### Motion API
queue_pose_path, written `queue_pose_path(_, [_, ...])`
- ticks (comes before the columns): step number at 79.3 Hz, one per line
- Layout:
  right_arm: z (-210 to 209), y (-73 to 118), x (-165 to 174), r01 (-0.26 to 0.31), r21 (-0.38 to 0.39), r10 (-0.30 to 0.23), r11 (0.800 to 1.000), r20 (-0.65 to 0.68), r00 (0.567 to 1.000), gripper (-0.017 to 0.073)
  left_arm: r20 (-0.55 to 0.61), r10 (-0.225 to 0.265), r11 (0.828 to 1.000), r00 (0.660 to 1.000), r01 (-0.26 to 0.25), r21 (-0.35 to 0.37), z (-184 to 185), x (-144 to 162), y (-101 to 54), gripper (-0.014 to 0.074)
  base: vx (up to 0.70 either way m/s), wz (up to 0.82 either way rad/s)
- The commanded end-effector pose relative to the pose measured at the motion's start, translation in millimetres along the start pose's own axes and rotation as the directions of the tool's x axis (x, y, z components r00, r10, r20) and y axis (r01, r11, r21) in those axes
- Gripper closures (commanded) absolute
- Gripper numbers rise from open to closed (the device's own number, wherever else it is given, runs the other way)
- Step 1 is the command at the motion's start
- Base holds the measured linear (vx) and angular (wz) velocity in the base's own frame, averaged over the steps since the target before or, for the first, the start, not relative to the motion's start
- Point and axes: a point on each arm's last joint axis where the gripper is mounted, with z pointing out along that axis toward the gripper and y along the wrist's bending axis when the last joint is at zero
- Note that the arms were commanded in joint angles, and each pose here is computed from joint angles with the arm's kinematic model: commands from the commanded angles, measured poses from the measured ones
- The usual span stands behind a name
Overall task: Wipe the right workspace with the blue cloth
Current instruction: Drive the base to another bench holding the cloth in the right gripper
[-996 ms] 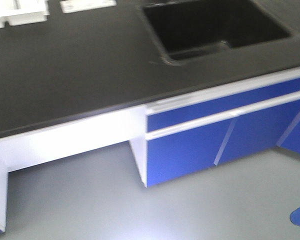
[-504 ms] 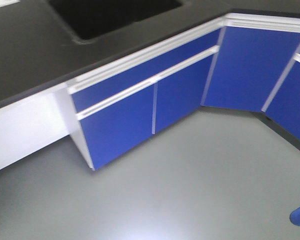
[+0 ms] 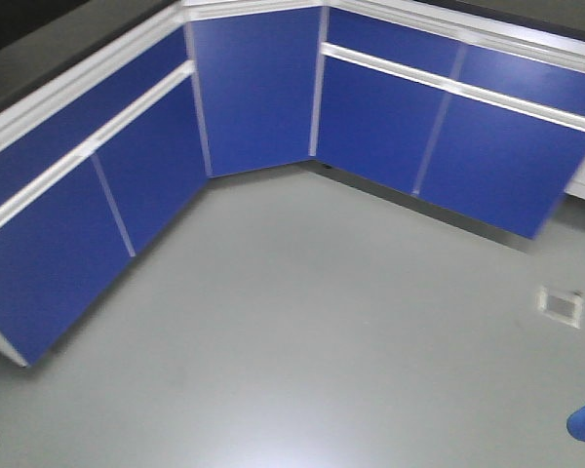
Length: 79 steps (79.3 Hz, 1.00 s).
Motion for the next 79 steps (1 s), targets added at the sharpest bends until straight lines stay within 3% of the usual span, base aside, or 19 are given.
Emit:
queue_pose_path(1, [-4.4,-1.3,-12.7,-0.003,0.013,0.002,1.0,0.087,0.996,0.0563,0.119,-0.002,1.0,0.993,-0.001,0.019,-4.2,-15.9,-1.8,0.06,-0.19,-0.68])
queue_pose_path(79, [-4.4,-1.3,-12.7,-0.003,0.013,0.002,1.0,0.087,0.996,0.0563,0.119,-0.002,1.0,0.993,-0.001,0.019,-4.2,-15.9,-1.8,0.06,-0.13,-0.51])
